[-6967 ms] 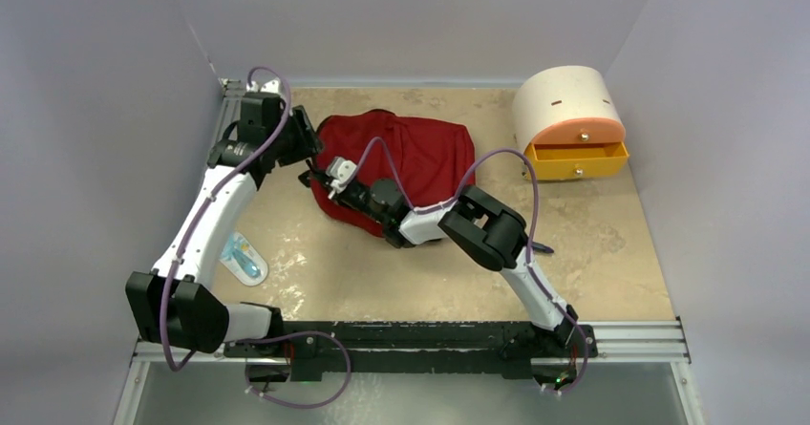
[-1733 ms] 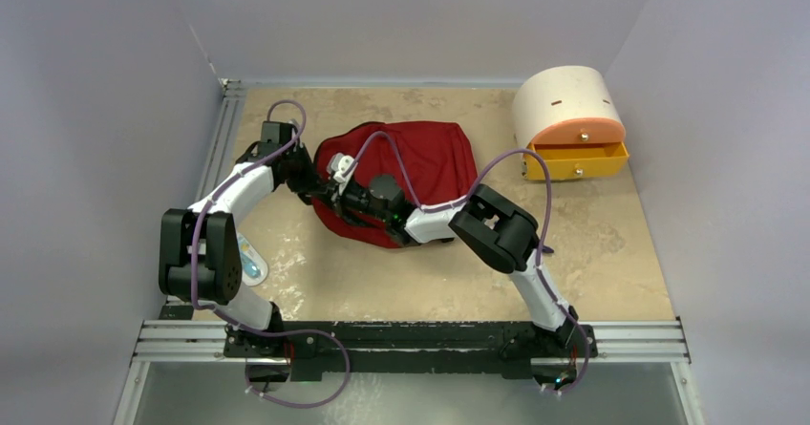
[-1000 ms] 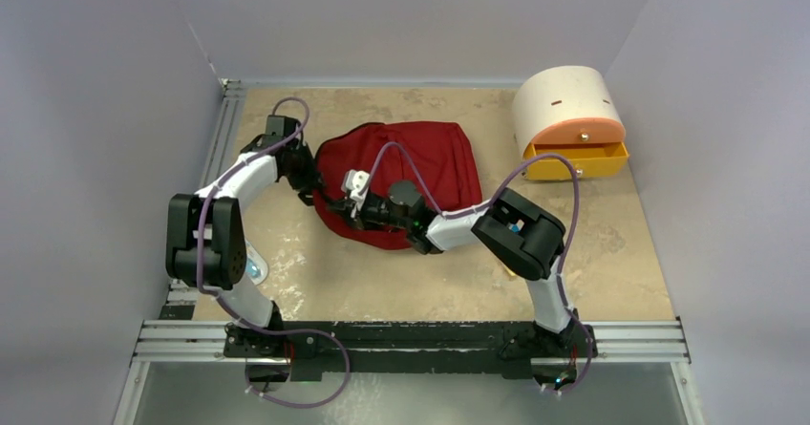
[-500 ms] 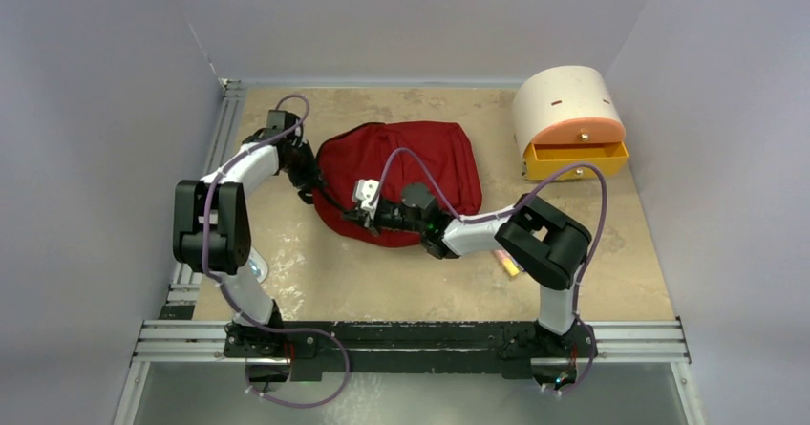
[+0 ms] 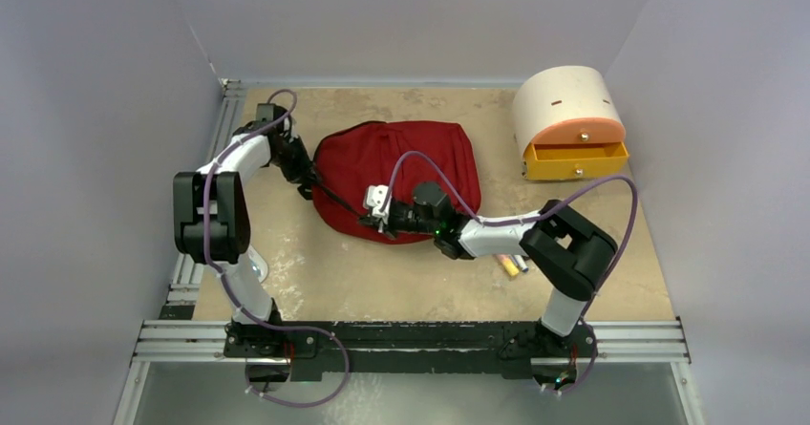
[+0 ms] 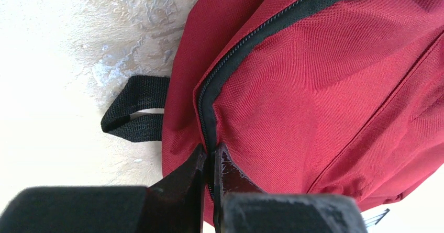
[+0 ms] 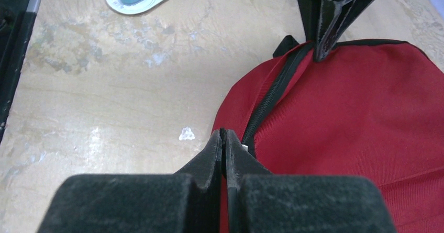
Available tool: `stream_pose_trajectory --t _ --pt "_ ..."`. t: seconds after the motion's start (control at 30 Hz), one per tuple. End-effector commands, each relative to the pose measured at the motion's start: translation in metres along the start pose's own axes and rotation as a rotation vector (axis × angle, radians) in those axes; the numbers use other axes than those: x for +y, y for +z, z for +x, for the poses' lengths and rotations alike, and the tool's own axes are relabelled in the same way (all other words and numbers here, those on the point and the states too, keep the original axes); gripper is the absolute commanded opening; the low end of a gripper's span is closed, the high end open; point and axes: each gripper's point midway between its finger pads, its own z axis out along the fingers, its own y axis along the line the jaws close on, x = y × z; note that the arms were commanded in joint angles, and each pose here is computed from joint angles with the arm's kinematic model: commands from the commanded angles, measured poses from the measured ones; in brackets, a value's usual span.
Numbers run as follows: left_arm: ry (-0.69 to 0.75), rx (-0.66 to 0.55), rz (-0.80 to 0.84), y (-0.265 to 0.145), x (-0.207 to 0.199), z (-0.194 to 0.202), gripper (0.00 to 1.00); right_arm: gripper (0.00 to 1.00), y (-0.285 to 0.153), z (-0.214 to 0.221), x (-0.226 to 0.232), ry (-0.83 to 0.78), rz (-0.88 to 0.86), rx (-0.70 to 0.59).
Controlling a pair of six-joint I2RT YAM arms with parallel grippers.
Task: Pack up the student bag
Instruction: Zip the student bag at the center of the board.
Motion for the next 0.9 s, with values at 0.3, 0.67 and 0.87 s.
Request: stream_pose_trajectory --t 0.3,0.67,0.87 --pt "0.009 -0.235 0.097 -0.033 -0.01 -0.077 0.12 0.0 -0.011 -0.01 0.034 0.037 -0.208 0.004" --pt "-0.077 -0.22 0.199 -0.095 -0.019 0.001 0.53 0.0 0.044 -0.056 -0.006 0.102 -0.159 -0.154" --pt "-0.113 -0.18 0.214 -0.094 -0.014 0.036 0.53 0.0 0.068 -0.076 -0.026 0.084 -0.133 -0.202"
